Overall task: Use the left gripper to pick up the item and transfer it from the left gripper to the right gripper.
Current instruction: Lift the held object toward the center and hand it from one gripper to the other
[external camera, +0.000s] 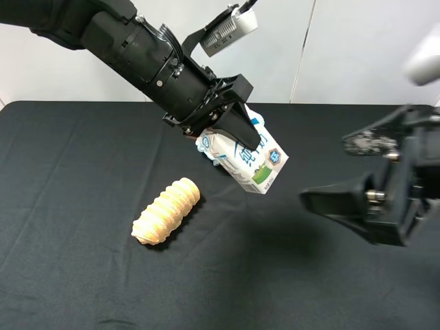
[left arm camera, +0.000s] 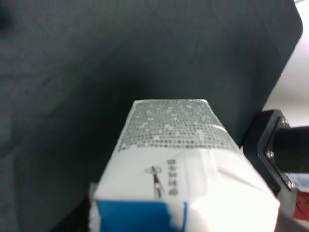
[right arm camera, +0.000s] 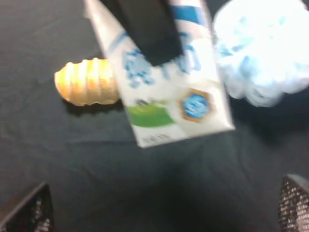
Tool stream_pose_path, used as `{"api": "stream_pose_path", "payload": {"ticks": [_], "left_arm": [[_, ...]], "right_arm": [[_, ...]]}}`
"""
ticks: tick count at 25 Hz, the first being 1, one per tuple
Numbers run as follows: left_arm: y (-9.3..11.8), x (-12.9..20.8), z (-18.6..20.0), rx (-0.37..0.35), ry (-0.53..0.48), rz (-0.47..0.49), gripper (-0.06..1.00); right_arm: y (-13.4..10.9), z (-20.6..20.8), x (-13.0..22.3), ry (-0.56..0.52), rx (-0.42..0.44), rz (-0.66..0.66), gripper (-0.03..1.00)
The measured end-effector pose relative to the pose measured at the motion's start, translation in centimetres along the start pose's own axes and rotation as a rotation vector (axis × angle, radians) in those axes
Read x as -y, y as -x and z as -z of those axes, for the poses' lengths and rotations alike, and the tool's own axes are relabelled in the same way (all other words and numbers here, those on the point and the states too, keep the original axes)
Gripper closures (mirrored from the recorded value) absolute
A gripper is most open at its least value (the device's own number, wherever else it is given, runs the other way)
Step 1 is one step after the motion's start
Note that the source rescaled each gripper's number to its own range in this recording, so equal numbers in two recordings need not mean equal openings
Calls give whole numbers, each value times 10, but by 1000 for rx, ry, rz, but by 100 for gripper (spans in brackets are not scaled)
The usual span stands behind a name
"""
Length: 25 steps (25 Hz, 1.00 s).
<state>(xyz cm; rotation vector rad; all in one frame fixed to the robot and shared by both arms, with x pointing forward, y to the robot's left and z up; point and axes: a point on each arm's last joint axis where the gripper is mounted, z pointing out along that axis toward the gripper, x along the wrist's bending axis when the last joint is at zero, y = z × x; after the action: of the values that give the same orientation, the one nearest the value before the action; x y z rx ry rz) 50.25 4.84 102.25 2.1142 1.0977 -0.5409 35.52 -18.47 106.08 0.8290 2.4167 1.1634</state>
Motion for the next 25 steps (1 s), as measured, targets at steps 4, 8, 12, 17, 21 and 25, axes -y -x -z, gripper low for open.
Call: {"api": "stream_pose_path", "payload": {"ticks": [4,8,12,17,21,25], "left_arm": [[1,-1,0,6,17,11,94],[1,-3,0,9,32,19,94],[1,-4,0,14,40,27,94],[2,-4,0,25,47,37,94],[3,-5,0,31,51,43,94],[4,-4,0,40,48,48,94]], "right_arm": [[-4,-21,-8,-23,-27,26,-3],[-1,-39,-13,-11,-11,33,-3],[1,-48,-17,20,12,44,-3],[3,-54,-19,47,32,58,-3],[4,-58,-20,55,40,67,-3],[6,-69,-20,59,54,88,-3]]}}
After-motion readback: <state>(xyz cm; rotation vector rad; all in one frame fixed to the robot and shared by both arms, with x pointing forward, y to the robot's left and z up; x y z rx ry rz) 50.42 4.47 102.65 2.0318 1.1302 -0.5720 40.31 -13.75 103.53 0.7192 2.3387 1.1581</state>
